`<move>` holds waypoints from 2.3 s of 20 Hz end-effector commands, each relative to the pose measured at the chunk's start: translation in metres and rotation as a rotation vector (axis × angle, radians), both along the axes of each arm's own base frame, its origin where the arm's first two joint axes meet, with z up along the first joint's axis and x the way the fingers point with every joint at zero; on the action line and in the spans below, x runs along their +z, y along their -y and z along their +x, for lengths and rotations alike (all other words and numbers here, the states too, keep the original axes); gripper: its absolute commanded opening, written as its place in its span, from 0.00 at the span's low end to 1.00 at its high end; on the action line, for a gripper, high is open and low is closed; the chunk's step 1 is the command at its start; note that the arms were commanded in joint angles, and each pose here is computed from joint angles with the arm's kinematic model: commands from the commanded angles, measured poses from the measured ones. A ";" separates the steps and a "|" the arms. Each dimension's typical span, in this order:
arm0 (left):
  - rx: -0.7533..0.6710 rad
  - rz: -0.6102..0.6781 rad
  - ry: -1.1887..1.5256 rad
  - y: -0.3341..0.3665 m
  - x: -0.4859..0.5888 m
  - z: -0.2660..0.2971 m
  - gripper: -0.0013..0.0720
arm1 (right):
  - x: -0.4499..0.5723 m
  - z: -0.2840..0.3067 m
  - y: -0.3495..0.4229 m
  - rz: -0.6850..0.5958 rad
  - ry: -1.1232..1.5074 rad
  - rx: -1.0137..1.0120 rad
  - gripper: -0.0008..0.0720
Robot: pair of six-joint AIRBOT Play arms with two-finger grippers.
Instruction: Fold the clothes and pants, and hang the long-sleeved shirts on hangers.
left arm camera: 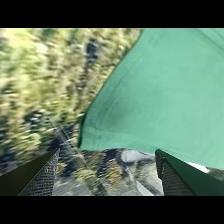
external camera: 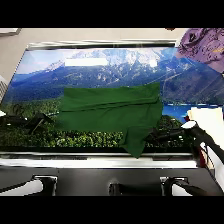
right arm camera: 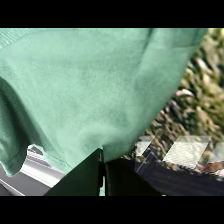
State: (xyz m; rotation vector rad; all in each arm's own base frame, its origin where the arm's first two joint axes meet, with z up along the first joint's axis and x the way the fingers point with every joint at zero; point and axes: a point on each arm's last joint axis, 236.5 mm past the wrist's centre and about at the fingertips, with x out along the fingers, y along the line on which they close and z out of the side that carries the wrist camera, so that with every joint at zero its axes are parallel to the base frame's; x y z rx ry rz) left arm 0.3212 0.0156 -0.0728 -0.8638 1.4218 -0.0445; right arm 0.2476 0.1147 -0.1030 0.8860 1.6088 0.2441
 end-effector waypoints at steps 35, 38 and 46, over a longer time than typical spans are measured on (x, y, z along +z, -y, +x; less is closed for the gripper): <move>0.011 0.140 0.247 0.025 0.079 0.020 0.03 | 0.128 0.029 0.026 -0.168 0.360 -0.066 0.04; 0.074 0.154 0.250 0.023 0.062 0.043 0.03 | 0.129 0.085 0.038 -0.190 0.402 -0.061 0.04; 0.193 0.158 0.264 0.015 0.025 0.082 0.03 | 0.109 0.209 0.059 -0.190 0.416 -0.071 0.04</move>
